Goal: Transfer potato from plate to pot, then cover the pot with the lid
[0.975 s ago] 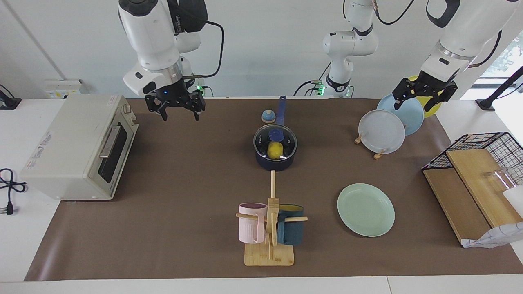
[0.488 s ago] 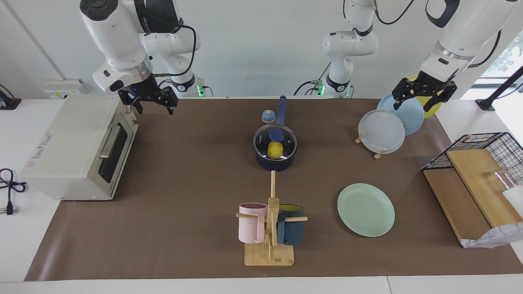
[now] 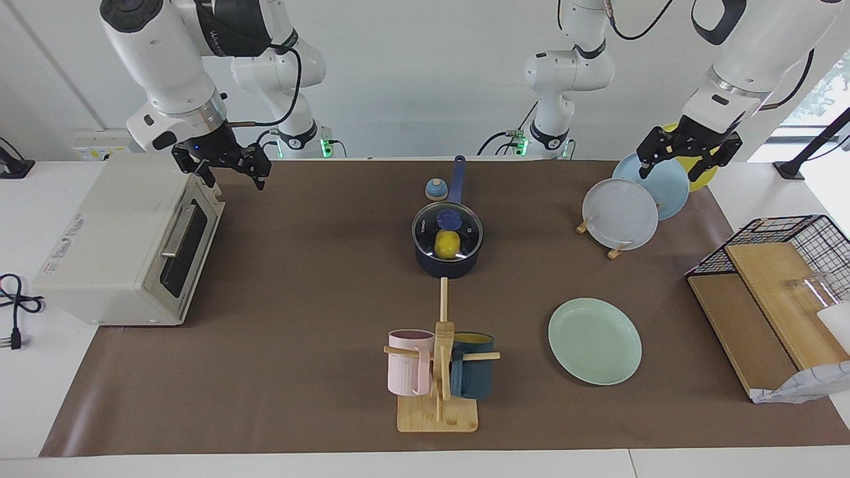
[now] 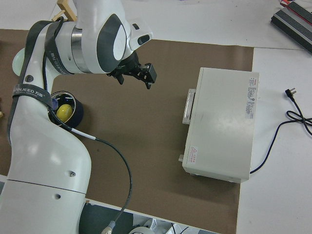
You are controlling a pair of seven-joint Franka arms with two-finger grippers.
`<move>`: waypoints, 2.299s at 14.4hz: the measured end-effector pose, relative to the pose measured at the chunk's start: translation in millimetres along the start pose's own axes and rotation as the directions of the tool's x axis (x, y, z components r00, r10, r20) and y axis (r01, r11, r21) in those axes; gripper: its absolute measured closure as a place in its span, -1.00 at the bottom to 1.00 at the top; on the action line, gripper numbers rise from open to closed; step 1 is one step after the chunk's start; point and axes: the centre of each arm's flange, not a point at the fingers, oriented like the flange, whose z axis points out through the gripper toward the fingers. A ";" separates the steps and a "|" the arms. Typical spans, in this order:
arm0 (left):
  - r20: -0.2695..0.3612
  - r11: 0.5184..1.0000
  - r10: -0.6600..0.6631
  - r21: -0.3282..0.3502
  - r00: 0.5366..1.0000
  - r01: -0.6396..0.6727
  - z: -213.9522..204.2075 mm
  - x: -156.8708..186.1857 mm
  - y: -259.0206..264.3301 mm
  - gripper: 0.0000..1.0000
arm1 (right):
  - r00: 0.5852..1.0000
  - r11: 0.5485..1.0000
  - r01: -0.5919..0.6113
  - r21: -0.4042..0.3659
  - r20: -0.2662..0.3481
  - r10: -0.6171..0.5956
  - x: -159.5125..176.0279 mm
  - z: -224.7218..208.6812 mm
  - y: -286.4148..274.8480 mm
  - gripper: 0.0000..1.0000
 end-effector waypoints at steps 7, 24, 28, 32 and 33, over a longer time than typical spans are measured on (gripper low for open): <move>0.005 1.000 0.005 0.000 1.000 -0.005 2.3 0.1 2.2 -1.00 | 0.999 0.999 0.035 -0.031 -0.008 -0.035 -3.5 -17.3 -12.6 -1.00; 0.006 0.999 0.033 0.000 0.999 -0.033 2.6 1.3 17.2 -1.00 | 1.000 0.999 0.029 -0.026 0.000 -0.029 3.3 -13.8 4.5 -1.00; 0.006 0.999 0.033 0.000 0.999 -0.033 2.6 1.3 17.2 -1.00 | 1.000 1.000 0.013 -0.024 0.001 -0.013 6.3 -13.3 13.3 -1.00; 0.006 0.999 0.033 0.000 0.999 -0.033 2.6 1.3 17.1 -1.00 | 1.000 1.000 -0.002 -0.023 0.006 0.002 9.9 -10.9 21.1 -1.00; 0.006 0.999 0.033 0.000 0.999 -0.033 2.6 1.3 17.0 -1.00 | 1.000 1.000 -0.003 -0.023 0.004 0.003 11.0 -11.3 21.7 -1.00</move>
